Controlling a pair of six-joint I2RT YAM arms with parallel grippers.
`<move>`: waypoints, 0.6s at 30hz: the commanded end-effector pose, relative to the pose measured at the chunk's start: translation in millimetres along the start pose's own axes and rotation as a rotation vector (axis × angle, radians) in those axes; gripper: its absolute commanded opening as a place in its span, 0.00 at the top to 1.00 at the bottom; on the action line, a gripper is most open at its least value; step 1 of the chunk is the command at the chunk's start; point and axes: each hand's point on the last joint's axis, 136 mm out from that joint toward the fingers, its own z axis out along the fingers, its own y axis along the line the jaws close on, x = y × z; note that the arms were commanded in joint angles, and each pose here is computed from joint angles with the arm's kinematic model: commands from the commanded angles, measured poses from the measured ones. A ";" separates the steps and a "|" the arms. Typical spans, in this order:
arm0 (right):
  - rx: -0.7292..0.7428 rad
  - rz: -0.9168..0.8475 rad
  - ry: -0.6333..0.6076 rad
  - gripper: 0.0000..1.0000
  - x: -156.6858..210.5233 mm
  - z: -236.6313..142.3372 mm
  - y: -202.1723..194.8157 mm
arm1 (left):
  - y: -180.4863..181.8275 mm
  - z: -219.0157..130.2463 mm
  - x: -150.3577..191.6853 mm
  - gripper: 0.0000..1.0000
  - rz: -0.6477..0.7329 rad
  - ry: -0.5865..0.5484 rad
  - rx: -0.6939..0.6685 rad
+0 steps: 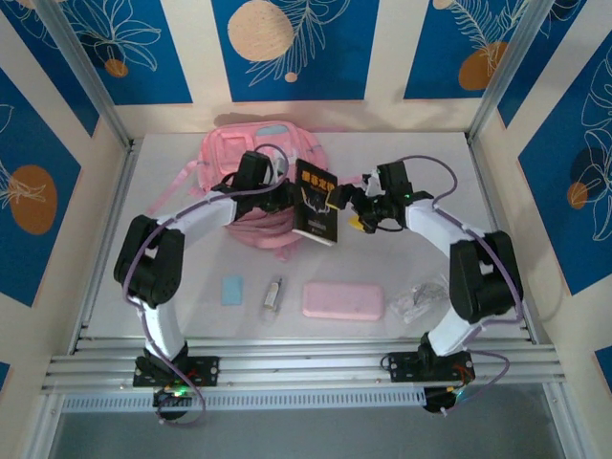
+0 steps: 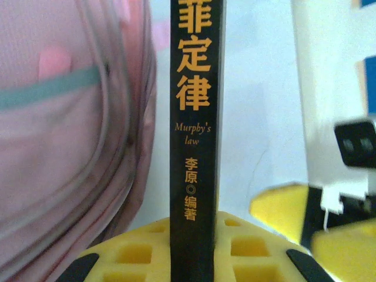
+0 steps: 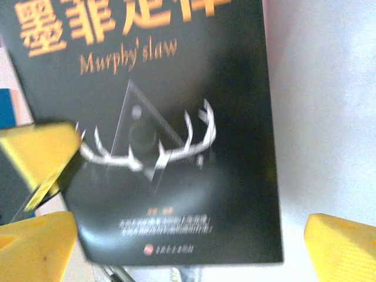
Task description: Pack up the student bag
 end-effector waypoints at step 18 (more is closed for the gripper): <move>-0.481 0.201 -0.108 0.01 33.4 39.6 112.6 | -46.1 -63.2 -103.9 0.99 -0.206 -0.575 0.273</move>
